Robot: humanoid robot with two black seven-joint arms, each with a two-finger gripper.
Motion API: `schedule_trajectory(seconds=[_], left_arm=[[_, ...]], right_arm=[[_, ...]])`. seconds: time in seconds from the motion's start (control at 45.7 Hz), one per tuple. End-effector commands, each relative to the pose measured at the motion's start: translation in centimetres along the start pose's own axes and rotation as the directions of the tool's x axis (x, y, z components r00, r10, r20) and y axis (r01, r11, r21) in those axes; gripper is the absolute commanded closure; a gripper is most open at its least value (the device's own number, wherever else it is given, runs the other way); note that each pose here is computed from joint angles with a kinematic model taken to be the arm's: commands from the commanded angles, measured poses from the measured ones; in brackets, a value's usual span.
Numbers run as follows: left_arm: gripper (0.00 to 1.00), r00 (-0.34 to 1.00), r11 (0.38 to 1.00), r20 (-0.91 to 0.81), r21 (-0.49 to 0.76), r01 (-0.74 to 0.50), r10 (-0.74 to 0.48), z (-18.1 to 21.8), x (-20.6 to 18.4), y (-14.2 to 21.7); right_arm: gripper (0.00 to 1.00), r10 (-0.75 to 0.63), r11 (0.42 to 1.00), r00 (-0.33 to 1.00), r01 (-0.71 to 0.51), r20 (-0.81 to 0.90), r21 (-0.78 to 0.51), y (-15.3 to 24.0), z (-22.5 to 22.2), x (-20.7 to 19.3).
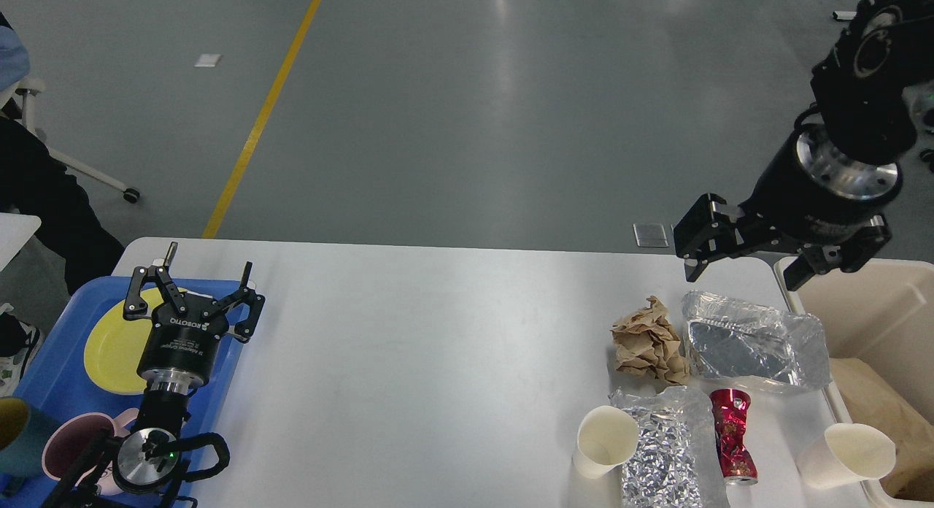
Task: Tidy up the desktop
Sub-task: 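Raise the right gripper and swing it over the crumpled paper, then lower the right gripper onto the white paper cup and grasp it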
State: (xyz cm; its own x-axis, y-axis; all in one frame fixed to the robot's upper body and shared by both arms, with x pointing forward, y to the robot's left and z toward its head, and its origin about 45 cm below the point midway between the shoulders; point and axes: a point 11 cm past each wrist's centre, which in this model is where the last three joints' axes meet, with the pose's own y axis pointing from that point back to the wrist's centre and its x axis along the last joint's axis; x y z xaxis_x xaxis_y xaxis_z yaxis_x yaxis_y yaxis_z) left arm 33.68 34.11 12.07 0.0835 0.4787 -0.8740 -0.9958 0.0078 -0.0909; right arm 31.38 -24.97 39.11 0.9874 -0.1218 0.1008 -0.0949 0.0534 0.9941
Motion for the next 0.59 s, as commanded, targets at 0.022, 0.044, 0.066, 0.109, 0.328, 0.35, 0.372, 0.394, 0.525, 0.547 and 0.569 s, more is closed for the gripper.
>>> schedule_trajectory(seconds=[0.022,0.044,0.066,0.109,0.328,0.35,0.372,0.394,0.525,0.547,0.569], left_arm=[[0.04,1.000,1.000,0.001,0.002,0.002,-0.002,0.0,0.0,0.0],[0.04,1.000,1.000,0.000,0.000,0.000,0.000,0.0,0.0,0.0],[0.04,1.000,1.000,0.000,0.000,0.000,0.000,0.0,0.0,0.0],[0.04,1.000,1.000,0.000,0.001,0.000,0.000,0.0,0.0,0.0],[0.04,1.000,1.000,0.001,0.002,0.002,-0.002,0.0,0.0,0.0],[0.04,1.000,1.000,0.001,0.001,0.002,-0.002,0.0,0.0,0.0],[0.04,1.000,1.000,0.001,0.002,0.002,-0.002,0.0,0.0,0.0],[0.04,1.000,1.000,0.001,0.001,0.000,0.000,0.0,0.0,0.1],[0.04,1.000,1.000,0.001,0.002,0.002,-0.002,0.0,0.0,0.0],[0.04,1.000,1.000,0.001,0.001,0.002,-0.002,0.0,0.0,0.0],[0.04,1.000,1.000,0.001,0.001,0.002,-0.002,0.0,0.0,0.0]], right_arm=[[0.02,-0.051,0.999,0.999,0.051,0.015,0.021,-0.7,-0.1,-1.7],[0.02,-0.055,0.998,0.998,0.054,0.021,0.027,-0.8,-0.1,-1.9],[0.02,-0.059,0.998,0.998,0.058,0.029,0.037,-0.8,-0.2,-2.0],[0.02,-0.063,0.997,0.997,0.061,0.040,0.053,-0.8,-0.3,-2.0],[0.02,-0.099,0.991,0.993,0.093,0.064,0.101,-2.0,-0.8,-2.3],[0.02,-0.116,0.988,0.991,0.108,0.065,0.111,-2.5,-1.0,-2.4],[0.02,-0.128,0.985,0.990,0.120,0.062,0.126,-2.9,-1.4,-2.6],[0.02,-0.140,0.982,0.988,0.131,0.061,0.137,-3.5,-1.6,-2.7],[0.02,-0.171,0.973,0.983,0.158,0.069,0.166,-6.9,-2.5,-3.3],[0.02,-0.170,0.974,0.983,0.156,0.071,0.166,-7.5,-2.7,-3.4],[0.02,-0.166,0.974,0.983,0.151,0.077,0.167,-8.3,-2.8,-3.5]])
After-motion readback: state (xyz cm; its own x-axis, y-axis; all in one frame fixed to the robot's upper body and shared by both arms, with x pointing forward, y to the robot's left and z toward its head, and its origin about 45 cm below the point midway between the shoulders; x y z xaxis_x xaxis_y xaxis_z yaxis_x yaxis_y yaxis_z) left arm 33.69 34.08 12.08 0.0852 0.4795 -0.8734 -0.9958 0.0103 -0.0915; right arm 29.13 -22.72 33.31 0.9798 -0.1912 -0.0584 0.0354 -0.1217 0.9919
